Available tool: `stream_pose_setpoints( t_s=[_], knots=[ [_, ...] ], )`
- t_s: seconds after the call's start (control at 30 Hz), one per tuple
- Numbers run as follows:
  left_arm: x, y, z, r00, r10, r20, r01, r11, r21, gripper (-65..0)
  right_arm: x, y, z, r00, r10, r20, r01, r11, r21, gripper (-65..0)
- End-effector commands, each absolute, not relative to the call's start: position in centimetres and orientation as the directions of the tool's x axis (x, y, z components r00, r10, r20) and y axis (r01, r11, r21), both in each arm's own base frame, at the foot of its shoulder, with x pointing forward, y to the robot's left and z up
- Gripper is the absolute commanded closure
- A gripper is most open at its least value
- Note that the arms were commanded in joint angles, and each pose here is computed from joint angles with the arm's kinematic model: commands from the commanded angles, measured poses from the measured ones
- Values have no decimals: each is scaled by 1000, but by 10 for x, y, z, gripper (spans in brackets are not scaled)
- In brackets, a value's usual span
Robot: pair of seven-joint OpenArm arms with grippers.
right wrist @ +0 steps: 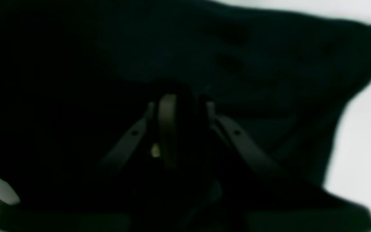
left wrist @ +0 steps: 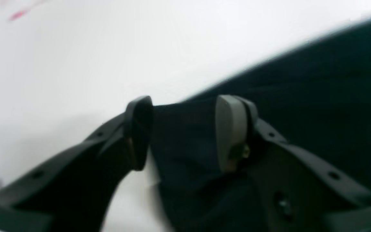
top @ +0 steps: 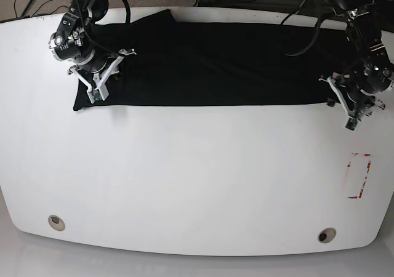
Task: Layout the t-shirt on the table in an organized manner, then fold the t-shirt properly
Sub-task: 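Grasp the strip end with the left gripper and lift it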
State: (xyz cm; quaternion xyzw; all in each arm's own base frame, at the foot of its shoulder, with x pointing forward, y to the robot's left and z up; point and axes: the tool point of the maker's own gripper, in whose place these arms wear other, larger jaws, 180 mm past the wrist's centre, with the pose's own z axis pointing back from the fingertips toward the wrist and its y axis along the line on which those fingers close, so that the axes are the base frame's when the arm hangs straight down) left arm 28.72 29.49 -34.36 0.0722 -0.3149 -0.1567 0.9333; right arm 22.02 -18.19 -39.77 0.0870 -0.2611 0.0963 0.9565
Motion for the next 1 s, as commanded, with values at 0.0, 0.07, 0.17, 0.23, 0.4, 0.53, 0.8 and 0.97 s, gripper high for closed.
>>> stream_pose_setpoints(
  t_s=[0.0, 0.07, 0.17, 0.23, 0.4, 0.53, 0.8, 0.97],
  knots=[
    [296, 310, -320, 728, -309, 613, 193, 949, 249, -368, 224, -182, -402, 840, 124, 529, -225, 965, 132, -41],
    [296, 320, -313, 726, -264, 635, 149, 962, 229, -397, 225, -181, -408, 839, 104, 534, -218, 964, 154, -38],
    [294, 331, -307, 726, -220, 651, 105, 972, 210, -413, 224, -179, -417, 842, 81, 533, -206, 962, 181, -38],
    [290, 338, -306, 730, -189, 657, 76, 978, 196, -415, 222, -184, -424, 851, 77, 520, -201, 962, 186, -38],
    [277, 350, -319, 767, -105, 633, 27, 991, 132, -415, 215, -188, -437, 871, 70, 486, -190, 960, 203, -38],
    [267, 363, -327, 781, -45, 623, 0, 997, 72, -415, 216, -189, -438, 868, 65, 492, -188, 960, 206, -38],
    [231, 361, -361, 819, 54, 571, -2, 996, -92, -414, 217, -196, -437, 867, 75, 493, -191, 963, 190, -38],
    [210, 360, -375, 846, 77, 528, -14, 992, -123, -414, 217, -196, -436, 867, 76, 493, -192, 963, 188, -38]
  ],
)
